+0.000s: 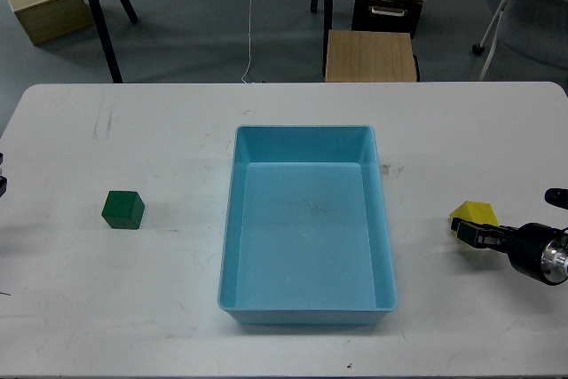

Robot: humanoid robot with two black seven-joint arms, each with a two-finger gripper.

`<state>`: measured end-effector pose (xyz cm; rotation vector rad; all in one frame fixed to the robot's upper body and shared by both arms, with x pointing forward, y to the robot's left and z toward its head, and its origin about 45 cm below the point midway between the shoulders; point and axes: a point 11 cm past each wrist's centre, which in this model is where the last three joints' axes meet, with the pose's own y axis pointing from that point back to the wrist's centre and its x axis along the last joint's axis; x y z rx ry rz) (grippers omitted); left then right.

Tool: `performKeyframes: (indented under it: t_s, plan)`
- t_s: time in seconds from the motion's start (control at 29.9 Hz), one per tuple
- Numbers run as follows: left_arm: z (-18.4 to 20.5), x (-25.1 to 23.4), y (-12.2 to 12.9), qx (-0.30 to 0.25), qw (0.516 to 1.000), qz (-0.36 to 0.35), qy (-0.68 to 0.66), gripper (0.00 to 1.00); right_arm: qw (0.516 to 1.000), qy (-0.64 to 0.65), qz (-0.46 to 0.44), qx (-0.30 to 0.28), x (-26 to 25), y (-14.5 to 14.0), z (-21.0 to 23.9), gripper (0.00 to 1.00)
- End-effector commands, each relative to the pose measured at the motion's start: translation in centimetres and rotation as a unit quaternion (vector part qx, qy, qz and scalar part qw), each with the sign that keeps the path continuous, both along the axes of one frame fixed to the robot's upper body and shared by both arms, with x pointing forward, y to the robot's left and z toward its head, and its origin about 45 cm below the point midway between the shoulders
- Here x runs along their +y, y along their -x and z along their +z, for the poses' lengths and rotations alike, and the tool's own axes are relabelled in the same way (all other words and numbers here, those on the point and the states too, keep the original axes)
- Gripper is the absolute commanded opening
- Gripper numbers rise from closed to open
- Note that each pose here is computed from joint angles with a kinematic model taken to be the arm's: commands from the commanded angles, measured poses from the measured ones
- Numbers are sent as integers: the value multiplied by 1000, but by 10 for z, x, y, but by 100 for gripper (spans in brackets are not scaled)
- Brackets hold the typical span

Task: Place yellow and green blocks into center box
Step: 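Close the right gripper on the yellow cube, then lift the yellow cube and carry it over the blue tray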

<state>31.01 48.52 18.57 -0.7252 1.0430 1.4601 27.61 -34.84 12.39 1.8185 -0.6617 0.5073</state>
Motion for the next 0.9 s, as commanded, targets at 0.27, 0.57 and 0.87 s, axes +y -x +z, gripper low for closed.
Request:
performKeyframes:
  t_s: [0.27,0.57,0.87]
  plan:
    - [1,0,-1,-1,1000,0,0,100,1000,-18,0,-22,2,-10,13,35]
    - [1,0,0,-1,1000,0,-1,100,990,-67,16,-122,30,-58,99,35]
    - [1,0,-1,-2,1000,0,0,100,977,-73,144,-140,112,-96,170,35]
